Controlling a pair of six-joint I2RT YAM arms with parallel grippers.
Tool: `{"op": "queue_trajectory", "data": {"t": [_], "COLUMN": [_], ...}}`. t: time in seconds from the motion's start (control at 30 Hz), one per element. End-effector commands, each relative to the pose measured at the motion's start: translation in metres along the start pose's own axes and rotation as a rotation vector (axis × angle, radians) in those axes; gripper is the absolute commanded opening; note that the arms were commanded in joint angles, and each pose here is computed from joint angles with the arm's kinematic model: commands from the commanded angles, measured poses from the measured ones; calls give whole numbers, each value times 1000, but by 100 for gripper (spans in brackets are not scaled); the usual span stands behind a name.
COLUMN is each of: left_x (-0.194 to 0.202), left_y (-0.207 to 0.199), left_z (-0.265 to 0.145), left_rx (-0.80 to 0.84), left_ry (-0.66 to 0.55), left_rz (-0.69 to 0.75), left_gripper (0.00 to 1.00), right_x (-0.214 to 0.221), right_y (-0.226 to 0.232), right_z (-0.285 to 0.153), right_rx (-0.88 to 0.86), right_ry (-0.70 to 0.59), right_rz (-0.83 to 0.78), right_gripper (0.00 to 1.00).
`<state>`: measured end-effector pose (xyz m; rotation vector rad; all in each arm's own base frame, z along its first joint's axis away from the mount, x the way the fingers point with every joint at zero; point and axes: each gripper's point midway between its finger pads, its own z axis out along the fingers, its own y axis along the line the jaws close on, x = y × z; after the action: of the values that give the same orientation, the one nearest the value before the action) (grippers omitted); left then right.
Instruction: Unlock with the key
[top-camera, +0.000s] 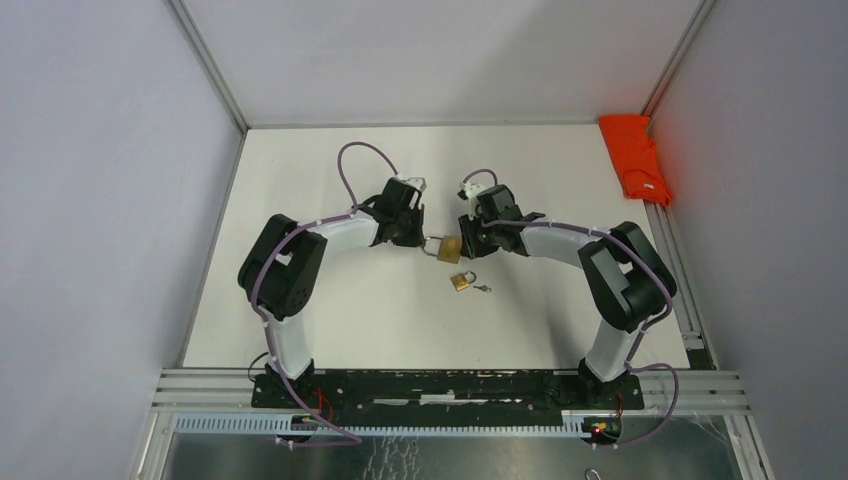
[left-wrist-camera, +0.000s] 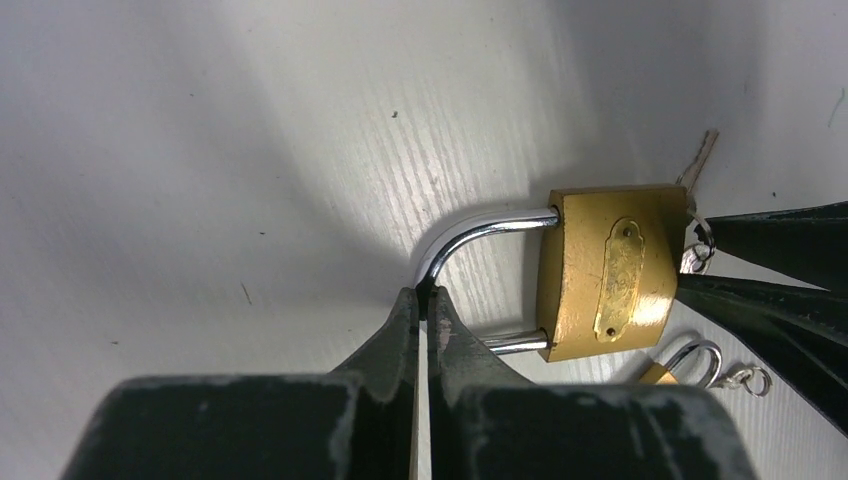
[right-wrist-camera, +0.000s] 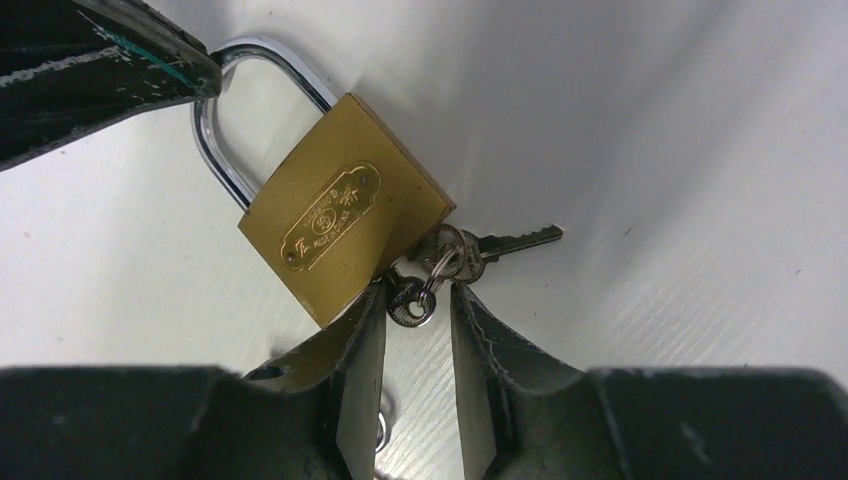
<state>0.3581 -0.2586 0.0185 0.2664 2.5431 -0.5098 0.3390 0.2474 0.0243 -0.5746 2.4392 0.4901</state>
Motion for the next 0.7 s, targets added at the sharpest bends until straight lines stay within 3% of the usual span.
{"op": "queue_trajectory", "data": {"t": [0.0, 0.3, 0.67], "left_x": [64, 69, 48], "left_y": [10, 9, 7], "left_z": [2, 2, 6], "left_rx": [-10, 2, -4], "left_ry": [198, 205, 187], "left_rz": [-39, -42, -28], "left_gripper": [2, 2, 2], "right_x": [-22, -13, -7], "right_y": [6, 8, -19], "right_z": [-15, -13, -50], "right_rx": [-49, -116, 192], "right_ry": [-85, -65, -121], "right_rz": [83, 84, -160], "right_gripper": [35, 31, 31]}}
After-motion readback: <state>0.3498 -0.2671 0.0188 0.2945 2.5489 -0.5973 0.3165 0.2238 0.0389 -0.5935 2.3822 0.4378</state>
